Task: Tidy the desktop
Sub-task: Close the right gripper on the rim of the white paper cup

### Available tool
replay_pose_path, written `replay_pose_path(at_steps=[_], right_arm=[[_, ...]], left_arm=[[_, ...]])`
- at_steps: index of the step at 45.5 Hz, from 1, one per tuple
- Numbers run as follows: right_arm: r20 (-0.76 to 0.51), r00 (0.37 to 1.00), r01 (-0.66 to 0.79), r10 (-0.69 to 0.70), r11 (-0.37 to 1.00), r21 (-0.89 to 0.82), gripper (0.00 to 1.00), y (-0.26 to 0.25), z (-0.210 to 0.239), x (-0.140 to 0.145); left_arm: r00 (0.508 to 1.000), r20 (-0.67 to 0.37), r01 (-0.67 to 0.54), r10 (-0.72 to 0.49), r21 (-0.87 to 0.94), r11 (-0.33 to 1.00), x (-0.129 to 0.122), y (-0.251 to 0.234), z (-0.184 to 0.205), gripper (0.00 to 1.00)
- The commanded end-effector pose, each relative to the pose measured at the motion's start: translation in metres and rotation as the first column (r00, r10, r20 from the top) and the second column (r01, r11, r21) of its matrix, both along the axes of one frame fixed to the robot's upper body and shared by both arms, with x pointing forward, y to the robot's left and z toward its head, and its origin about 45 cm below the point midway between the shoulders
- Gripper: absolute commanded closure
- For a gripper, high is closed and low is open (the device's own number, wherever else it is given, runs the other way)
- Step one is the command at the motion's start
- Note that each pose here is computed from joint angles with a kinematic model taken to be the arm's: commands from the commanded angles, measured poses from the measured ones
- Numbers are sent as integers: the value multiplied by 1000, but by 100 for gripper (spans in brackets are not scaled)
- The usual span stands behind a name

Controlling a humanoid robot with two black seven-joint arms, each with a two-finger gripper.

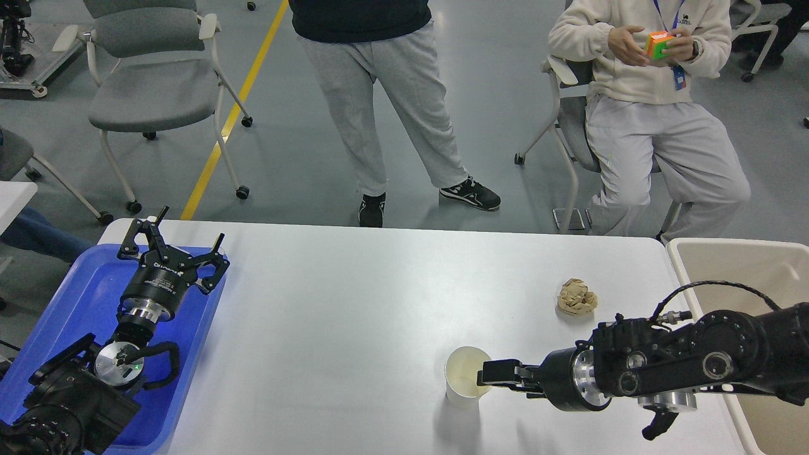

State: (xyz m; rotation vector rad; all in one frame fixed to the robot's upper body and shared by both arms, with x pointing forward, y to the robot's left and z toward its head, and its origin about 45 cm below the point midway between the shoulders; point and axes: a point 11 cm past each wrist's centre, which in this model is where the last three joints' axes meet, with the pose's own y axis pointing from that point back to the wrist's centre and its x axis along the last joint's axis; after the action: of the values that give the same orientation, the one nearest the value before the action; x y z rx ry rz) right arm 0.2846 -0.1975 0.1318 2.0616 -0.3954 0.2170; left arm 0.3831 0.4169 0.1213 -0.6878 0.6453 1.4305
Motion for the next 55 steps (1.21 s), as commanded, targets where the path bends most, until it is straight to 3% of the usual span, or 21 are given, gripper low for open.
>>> replay_pose_path(at_steps=[1, 33, 43, 49, 55], right_arm=[[-3, 1000, 16, -16, 1000, 8, 0, 8, -2, 5], [9, 998, 64, -65, 997, 39, 0, 17, -24, 13], [39, 996, 73, -76, 995, 75, 16, 16, -19, 22], [36, 996, 74, -77, 994, 74, 34, 16, -20, 21], [31, 997, 66, -68, 996, 64, 44, 14, -22, 18]], left_arm=[[1000, -1, 1, -1, 0, 1000, 0, 0, 0, 0], [1000, -1, -1, 1, 1, 1000, 0, 0, 0, 0], [1000, 0, 0, 0, 0, 1000, 0, 0, 0, 0], [1000, -2, 0, 0, 1, 1000, 0, 0, 0, 0], [1000, 0, 0, 0, 0, 1000, 0, 0, 0, 0]])
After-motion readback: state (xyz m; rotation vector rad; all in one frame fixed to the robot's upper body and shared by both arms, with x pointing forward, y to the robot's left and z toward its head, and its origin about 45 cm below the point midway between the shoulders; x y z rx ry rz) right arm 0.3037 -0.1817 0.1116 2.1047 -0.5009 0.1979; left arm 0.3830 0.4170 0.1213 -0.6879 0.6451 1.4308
